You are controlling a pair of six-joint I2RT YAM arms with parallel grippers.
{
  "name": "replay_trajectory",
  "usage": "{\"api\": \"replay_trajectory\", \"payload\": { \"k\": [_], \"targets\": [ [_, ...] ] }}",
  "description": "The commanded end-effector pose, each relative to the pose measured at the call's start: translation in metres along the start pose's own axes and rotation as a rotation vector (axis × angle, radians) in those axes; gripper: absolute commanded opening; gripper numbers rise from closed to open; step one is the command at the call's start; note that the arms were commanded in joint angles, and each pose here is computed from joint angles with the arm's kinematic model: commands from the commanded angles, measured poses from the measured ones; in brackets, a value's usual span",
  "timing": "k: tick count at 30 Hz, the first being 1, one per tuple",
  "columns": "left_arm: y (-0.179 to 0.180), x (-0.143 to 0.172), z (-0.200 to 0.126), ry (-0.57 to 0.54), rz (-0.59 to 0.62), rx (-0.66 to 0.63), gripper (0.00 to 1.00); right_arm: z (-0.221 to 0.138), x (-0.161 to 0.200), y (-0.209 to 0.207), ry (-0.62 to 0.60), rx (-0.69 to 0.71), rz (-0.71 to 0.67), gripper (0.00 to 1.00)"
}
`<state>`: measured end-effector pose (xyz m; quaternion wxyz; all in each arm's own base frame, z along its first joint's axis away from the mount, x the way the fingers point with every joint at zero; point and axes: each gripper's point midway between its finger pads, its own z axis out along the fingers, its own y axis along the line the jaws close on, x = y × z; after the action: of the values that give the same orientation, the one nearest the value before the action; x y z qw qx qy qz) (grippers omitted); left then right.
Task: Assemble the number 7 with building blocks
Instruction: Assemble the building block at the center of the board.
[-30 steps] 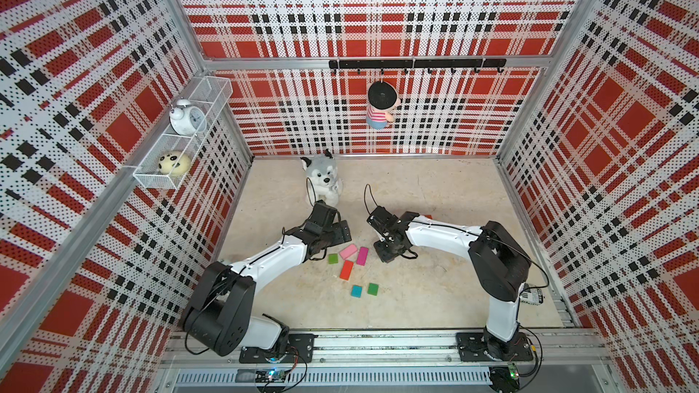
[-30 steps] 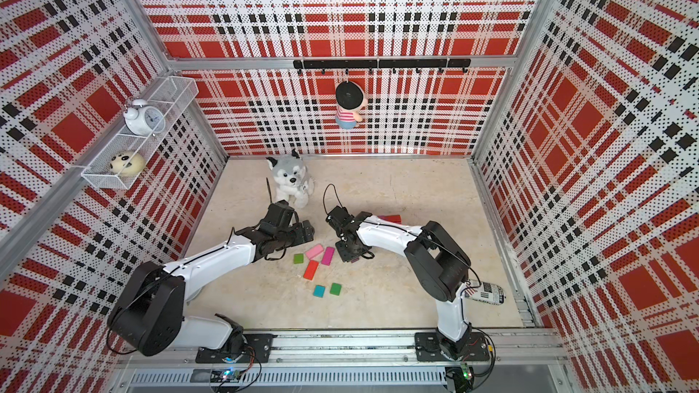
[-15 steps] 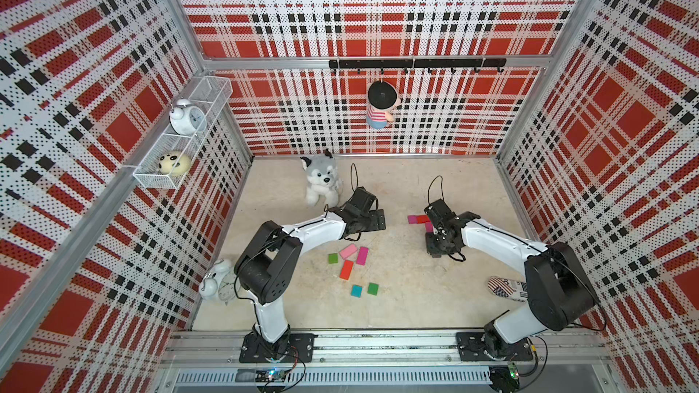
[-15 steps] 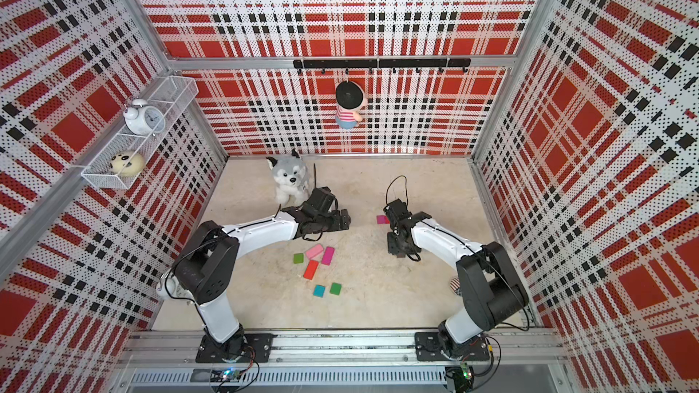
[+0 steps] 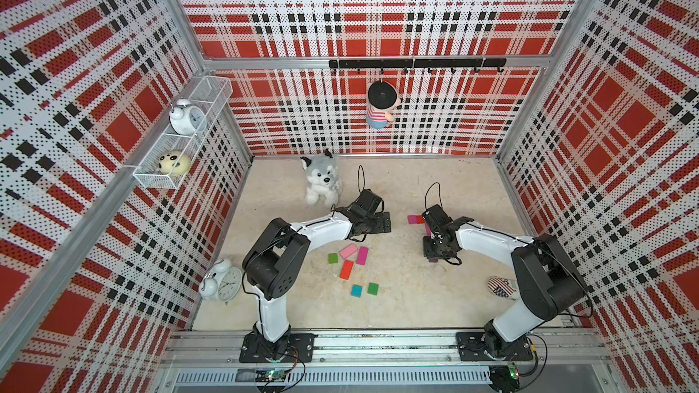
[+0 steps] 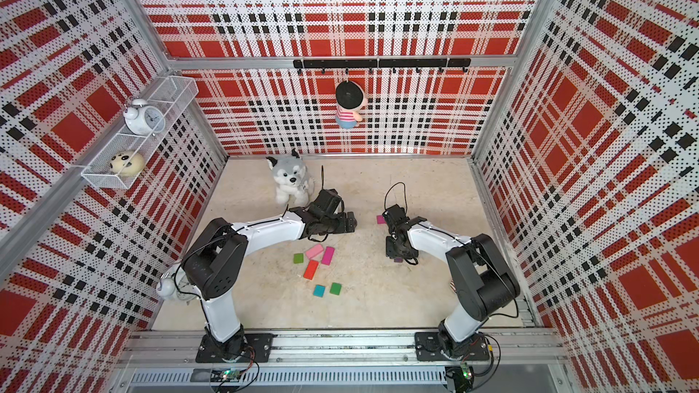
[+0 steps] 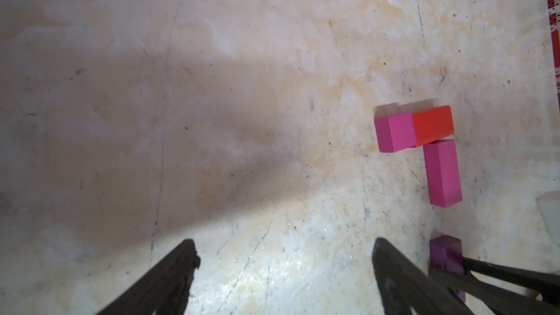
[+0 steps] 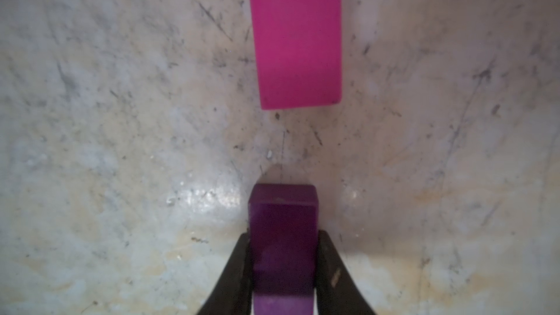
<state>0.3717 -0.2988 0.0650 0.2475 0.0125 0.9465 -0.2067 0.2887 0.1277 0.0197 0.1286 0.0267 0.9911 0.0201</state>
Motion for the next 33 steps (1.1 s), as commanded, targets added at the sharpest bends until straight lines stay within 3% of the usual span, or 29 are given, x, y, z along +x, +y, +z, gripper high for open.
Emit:
{"api": "replay_trajectory", "payload": {
  "k": [1, 3, 6, 10, 20, 33],
  "targets": [
    [-0.001, -0.002, 0.001, 0.001, -0.002, -0.004, 0.93, 0.007, -0.005, -0.007, -0.005, 0.026, 0.014, 0.29],
    [0.000, -0.003, 0.002, 0.000, -0.003, -0.005, 0.93, 0.008, -0.007, -0.009, -0.003, 0.035, 0.014, 0.42],
    [-0.002, -0.003, 0.003, 0.003, -0.003, -0.001, 0.93, 0.006, -0.008, -0.011, 0.000, 0.046, 0.010, 0.53],
    [0.000, -0.003, 0.001, 0.000, -0.004, -0.007, 0.93, -0.008, -0.013, -0.012, -0.035, 0.043, 0.024, 0.60],
    [0.006, 0.002, -0.003, 0.005, 0.000, -0.022, 0.93, -0.015, -0.011, -0.007, -0.028, 0.010, 0.022, 0.49],
    [0.010, 0.003, -0.002, 0.007, -0.006, -0.030, 0.93, -0.006, -0.010, -0.006, 0.012, 0.023, 0.010, 0.47]
  ]
}}
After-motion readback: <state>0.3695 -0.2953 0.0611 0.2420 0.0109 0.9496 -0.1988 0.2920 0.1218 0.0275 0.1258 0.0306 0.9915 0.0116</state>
